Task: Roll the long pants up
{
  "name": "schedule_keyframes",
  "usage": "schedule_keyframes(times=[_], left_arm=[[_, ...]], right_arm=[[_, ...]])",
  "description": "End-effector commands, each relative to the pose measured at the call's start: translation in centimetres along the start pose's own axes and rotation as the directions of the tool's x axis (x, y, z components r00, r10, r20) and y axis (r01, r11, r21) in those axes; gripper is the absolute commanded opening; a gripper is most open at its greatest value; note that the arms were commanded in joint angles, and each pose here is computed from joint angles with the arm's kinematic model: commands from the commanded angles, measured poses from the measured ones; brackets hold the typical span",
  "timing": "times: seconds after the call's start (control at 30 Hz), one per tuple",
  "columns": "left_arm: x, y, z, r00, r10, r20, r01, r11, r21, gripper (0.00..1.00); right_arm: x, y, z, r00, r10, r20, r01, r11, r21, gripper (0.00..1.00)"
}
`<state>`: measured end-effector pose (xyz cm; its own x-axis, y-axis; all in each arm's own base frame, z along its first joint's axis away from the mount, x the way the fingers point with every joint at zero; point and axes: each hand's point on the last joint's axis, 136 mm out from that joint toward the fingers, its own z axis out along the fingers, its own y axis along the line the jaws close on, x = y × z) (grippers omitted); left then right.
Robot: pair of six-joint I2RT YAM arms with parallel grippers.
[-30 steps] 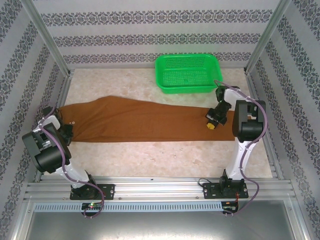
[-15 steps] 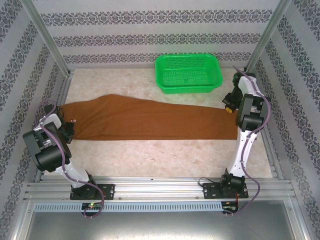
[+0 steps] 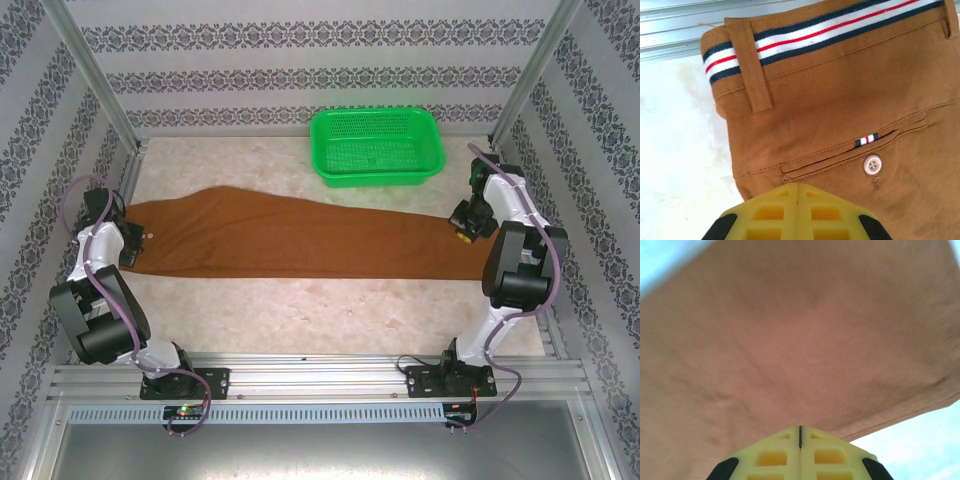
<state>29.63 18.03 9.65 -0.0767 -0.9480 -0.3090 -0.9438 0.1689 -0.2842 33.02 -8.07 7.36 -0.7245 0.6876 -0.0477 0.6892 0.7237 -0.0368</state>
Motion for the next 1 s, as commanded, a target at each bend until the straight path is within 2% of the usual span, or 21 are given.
schedule_keyframes(times=[0.0,0.13,0.27,0.5,0.63,0.7,0.77,0.8,0.83,0.87,0.93,0.97], left_arm=[[0.7,1.3,-0.7,0.999,0.032,0.019,-0.031,0.999,-0.029,0.00],[0.5,1.0,-1.8,0.997,0.060,0.049,-0.060,0.998,-0.001,0.00],[0.2,-0.1,-3.1,0.993,0.088,0.075,-0.091,0.995,0.040,0.00],[0.4,-2.3,-4.6,0.985,0.134,0.105,-0.146,0.982,0.117,0.00],[0.8,-3.8,-4.4,0.978,0.185,0.093,-0.197,0.971,0.137,0.00],[0.9,-4.4,-4.2,0.974,0.211,0.087,-0.222,0.963,0.151,0.07],[1.1,-4.8,-3.9,0.969,0.228,0.091,-0.241,0.957,0.165,0.20],[1.2,-5.1,-3.9,0.968,0.235,0.094,-0.248,0.952,0.176,0.27],[1.4,-5.4,-3.6,0.966,0.242,0.090,-0.255,0.949,0.187,0.35],[1.5,-5.8,-3.4,0.965,0.247,0.088,-0.260,0.945,0.196,0.39],[1.7,-6.6,-3.2,0.961,0.262,0.088,-0.275,0.938,0.213,0.42],[1.9,-7.0,-3.0,0.958,0.272,0.086,-0.285,0.934,0.218,0.43]], right_arm=[[1.5,-1.3,3.2,0.997,-0.017,-0.070,0.022,0.997,0.072,0.00],[1.3,-1.5,4.5,0.995,-0.018,-0.096,0.029,0.993,0.112,0.00],[-0.5,-1.6,5.4,0.993,-0.026,-0.115,0.046,0.983,0.179,0.00],[-6.4,-0.3,6.0,0.993,-0.004,-0.116,0.031,0.973,0.230,0.00],[-8.7,-1.4,3.0,1.000,0.000,0.007,-0.002,0.967,0.256,0.01],[-8.1,-2.7,1.0,0.996,0.033,0.077,-0.050,0.973,0.224,0.11],[-6.4,-4.1,-0.1,0.988,0.091,0.122,-0.110,0.981,0.157,0.51],[-5.6,-4.6,-0.4,0.985,0.111,0.132,-0.129,0.983,0.134,0.62],[-4.8,-5.3,-0.3,0.981,0.127,0.144,-0.145,0.982,0.117,0.77],[-4.0,-6.0,-0.4,0.979,0.140,0.146,-0.157,0.982,0.108,0.87],[-3.1,-7.1,-0.1,0.978,0.157,0.137,-0.172,0.980,0.100,0.90],[-2.9,-7.7,0.3,0.978,0.169,0.126,-0.182,0.978,0.098,0.97]])
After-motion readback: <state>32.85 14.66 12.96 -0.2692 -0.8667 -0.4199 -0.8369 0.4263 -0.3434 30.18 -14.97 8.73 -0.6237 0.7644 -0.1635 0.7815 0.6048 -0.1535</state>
